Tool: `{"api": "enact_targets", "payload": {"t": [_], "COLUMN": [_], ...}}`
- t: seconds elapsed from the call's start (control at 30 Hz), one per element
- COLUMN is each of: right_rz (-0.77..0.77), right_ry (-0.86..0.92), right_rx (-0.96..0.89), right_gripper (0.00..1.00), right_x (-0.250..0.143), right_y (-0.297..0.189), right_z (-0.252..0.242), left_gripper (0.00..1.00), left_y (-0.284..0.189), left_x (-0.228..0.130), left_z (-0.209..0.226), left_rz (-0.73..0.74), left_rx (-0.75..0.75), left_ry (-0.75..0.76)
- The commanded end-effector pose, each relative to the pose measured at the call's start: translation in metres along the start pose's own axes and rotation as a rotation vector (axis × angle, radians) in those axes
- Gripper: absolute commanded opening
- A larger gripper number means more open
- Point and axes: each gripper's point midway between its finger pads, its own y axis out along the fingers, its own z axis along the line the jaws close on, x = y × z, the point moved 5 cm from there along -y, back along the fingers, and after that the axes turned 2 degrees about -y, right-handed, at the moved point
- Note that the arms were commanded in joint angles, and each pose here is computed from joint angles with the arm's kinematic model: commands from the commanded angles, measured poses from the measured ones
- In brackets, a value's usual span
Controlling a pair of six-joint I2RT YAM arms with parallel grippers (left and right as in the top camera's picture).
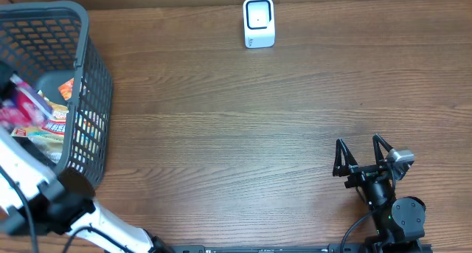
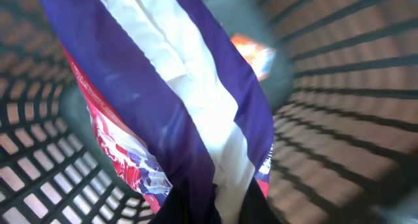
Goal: Scan the item barcode
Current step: 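Lift the purple-red box out and place it on the table center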
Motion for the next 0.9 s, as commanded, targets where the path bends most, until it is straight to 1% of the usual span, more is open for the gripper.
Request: {"api": "enact_targets", "payload": {"t": [0.0, 0.17, 0.23, 0.27, 0.37, 0.47, 0.53, 0.63, 0.77, 0.87], "right_rz": [-0.005, -0.005, -0.005, -0.005, -0.005, -0.005, -0.005, -0.005, -0.005, -0.005], "right_ry": [-0.001, -0.001, -0.001, -0.001, -0.001, -0.001, -0.001, -0.001, -0.001, -0.001], "right_rx": [-0.004, -0.004, -0.004, -0.004, -0.004, -0.004, -0.004, -0.004, -0.004, -0.004], "right_gripper": [1.0, 1.0, 1.0, 1.0, 1.0, 1.0, 1.0, 1.0, 1.0, 1.0], "right_x": [-0.002, -0.002, -0.002, -0.002, -0.002, -0.002, -0.002, -0.002, -0.002, -0.002], "right_y": [0.0, 0.0, 0.0, 0.0, 0.0, 0.0, 0.0, 0.0, 0.0, 0.0], "right_z": [-0.001, -0.001, -0.001, -0.001, -0.001, -0.001, -0.001, -0.001, -0.001, -0.001], "left_gripper": [0.04, 0.04, 0.04, 0.04, 0.04, 0.04, 0.04, 0.04, 0.04, 0.04], "left_y": [-0.094, -0.175, -0.205, -0.22, -0.231, -0.226, -0.211, -0.166, -0.098, -0.05], "left_x": [-0.014, -0.059, -0.086, -0.106, -0.14, -0.176, -0.195, -0.232, -0.284, -0.315], "left_z": [-0.016, -0.039, -0.052, -0.061, -0.077, -0.104, -0.121, -0.151, -0.178, -0.188], "left_rz": [-0.205, -0.314, -0.345, -0.347, -0.279, -0.152, -0.071, 0.075, 0.239, 0.297], "left_rx": [-0.188, -0.431, -0.534, -0.587, -0.672, -0.741, -0.724, -0.605, -0.377, -0.199], "left_ry": [0.046, 0.149, 0.228, 0.288, 0.395, 0.556, 0.633, 0.767, 0.902, 0.982]}}
